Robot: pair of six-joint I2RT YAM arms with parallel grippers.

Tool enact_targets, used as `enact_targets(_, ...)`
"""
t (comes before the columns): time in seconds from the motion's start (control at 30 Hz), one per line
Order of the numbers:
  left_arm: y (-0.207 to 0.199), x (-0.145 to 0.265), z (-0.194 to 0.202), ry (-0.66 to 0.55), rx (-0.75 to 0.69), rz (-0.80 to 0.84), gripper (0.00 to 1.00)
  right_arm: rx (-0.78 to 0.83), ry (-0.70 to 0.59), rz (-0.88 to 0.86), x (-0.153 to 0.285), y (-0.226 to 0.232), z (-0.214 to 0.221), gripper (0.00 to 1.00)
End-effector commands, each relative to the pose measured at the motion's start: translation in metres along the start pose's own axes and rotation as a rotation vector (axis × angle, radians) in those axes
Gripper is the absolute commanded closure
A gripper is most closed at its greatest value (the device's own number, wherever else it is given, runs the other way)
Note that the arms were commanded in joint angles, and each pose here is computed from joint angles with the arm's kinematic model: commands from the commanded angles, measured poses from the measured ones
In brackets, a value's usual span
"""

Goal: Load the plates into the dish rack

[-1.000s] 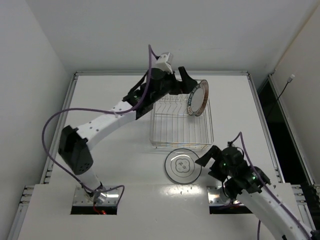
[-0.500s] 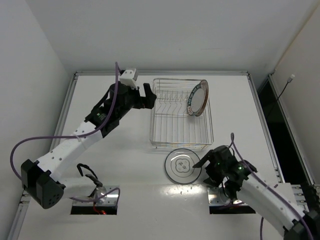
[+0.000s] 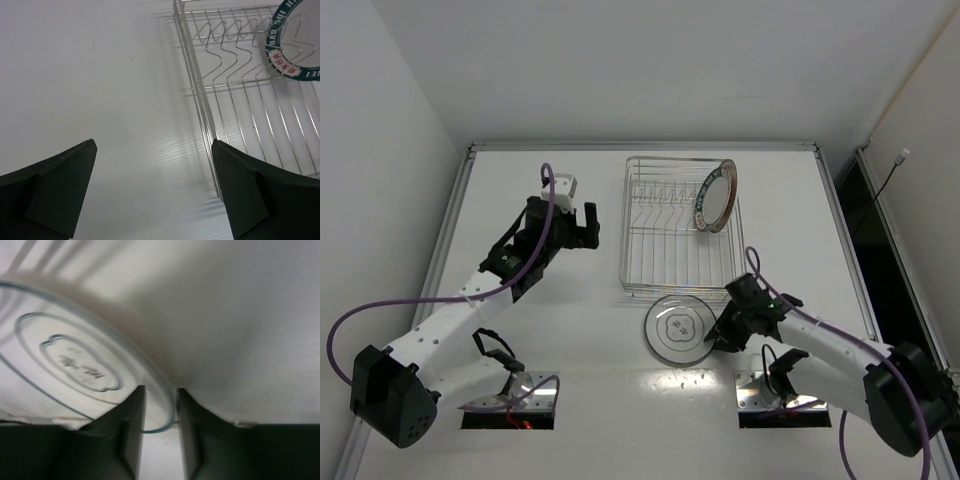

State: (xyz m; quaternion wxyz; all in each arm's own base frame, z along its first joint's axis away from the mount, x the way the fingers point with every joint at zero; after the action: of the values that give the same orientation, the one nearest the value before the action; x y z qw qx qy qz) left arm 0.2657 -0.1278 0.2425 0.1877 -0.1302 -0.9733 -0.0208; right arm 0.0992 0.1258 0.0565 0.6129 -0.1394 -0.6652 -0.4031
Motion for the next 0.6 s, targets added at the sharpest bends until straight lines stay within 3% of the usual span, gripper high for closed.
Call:
enact_targets(0.0,0.009,0.003,-0.014,-0.093,-0.008,-0.058,0.0,0.013,-0.007,-0.052,-0.002,0.016,-0.004,0.76)
enact_targets(0.03,0.012,0.002,-0.012,-0.094,-0.007,-0.084,0.0,0.026,-0.005,-0.041,-0.003,0.014,-0.004,0.83)
enact_targets(0.07,0.012,0.002,-0.012,-0.094,-0.007,-0.085,0.0,0.033,-0.003,-0.031,-0.004,0.016,-0.005,0.97)
enact_targets(0.1,0.013,0.002,-0.012,-0.095,-0.006,-0.095,0.0,0.046,-0.004,-0.036,-0.003,0.02,-0.005,1.0)
enact_targets(0.27,0.022,0.011,-0.016,-0.128,0.014,-0.169,0.0,0.171,0.003,-0.084,0.012,0.037,-0.002,1.0)
enact_targets(0.57,0.033,0.019,-0.013,-0.139,0.021,-0.259,0.0,0.291,0.08,-0.155,0.048,0.025,0.025,1.0)
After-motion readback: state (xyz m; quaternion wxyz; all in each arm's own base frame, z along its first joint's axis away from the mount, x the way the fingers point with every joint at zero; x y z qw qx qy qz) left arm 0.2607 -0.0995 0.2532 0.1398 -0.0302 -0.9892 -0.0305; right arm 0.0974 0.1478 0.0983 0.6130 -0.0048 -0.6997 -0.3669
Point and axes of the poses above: each gripper's point midway between its finger pads, its own x axis back along the fingers, its own y axis along the line the jaws close on, z = x × y, the point moved 7 cm from there along x, back along the fingers, and after that the axes turned 8 degrees about -x, right-handed, at the moved point
